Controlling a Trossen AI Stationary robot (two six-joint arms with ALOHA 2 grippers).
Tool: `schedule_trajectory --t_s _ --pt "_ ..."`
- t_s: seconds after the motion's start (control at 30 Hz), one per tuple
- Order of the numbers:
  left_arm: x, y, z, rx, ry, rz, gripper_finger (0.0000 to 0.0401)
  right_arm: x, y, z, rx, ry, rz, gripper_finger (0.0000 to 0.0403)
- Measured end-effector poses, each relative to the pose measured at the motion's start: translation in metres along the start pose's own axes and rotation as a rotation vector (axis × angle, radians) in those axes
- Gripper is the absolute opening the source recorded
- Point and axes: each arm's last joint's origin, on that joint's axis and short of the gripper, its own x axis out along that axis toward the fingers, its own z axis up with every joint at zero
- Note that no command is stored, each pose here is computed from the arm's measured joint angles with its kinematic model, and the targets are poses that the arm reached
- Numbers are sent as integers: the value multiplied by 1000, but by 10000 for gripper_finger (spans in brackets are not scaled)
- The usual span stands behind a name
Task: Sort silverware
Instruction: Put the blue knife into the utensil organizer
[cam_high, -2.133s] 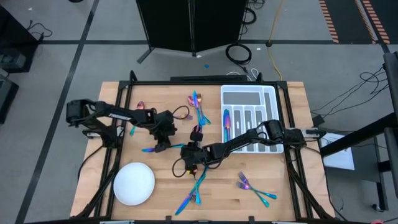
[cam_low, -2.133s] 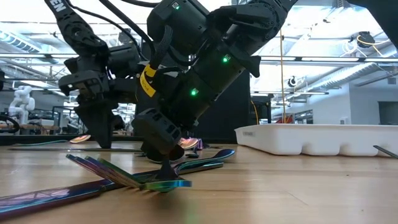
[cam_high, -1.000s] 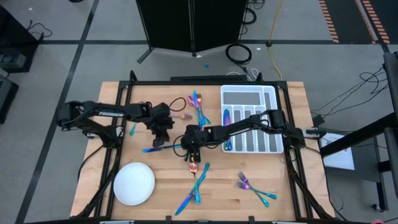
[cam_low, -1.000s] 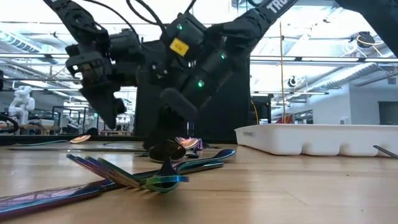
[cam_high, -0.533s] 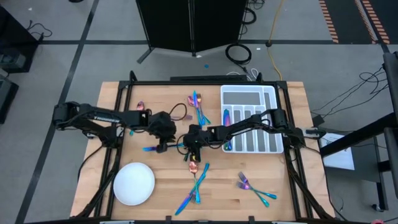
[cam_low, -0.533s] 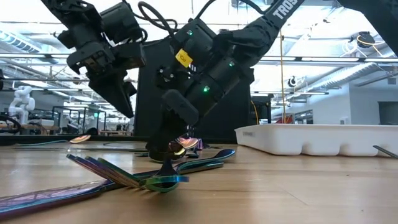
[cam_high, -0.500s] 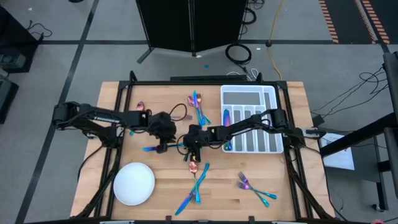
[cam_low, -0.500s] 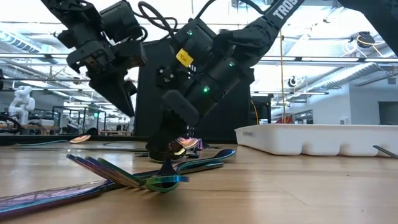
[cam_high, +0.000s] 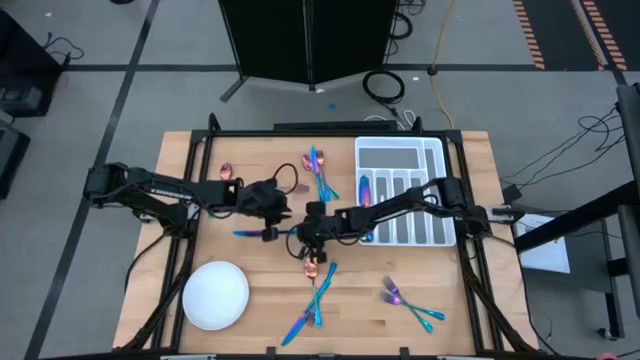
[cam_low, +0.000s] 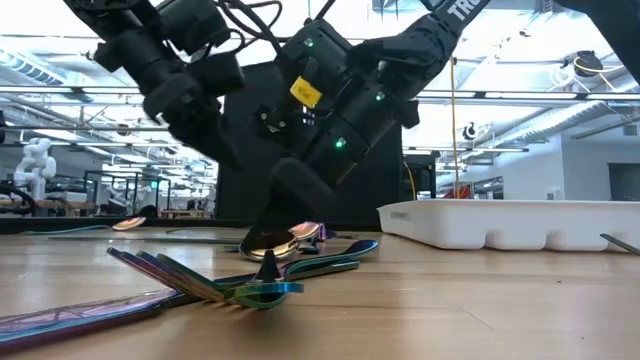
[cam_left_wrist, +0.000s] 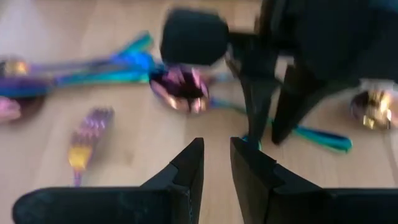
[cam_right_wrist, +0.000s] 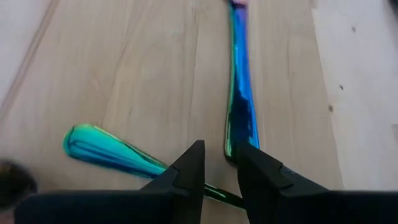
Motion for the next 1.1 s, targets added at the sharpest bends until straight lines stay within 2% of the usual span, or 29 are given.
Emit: schedule_trajectory --t_s 0.23,0.87,1.1 --pt "1 -11 2 71 -47 -30 80 -7 -2 7 -25 -32 -44 77" --pt "1 -12 1 73 -43 -26 80 -8 -2 10 3 -50 -47 77" --pt "1 -12 1 73 -42 -26 80 4 0 2 28 -34 -20 77"
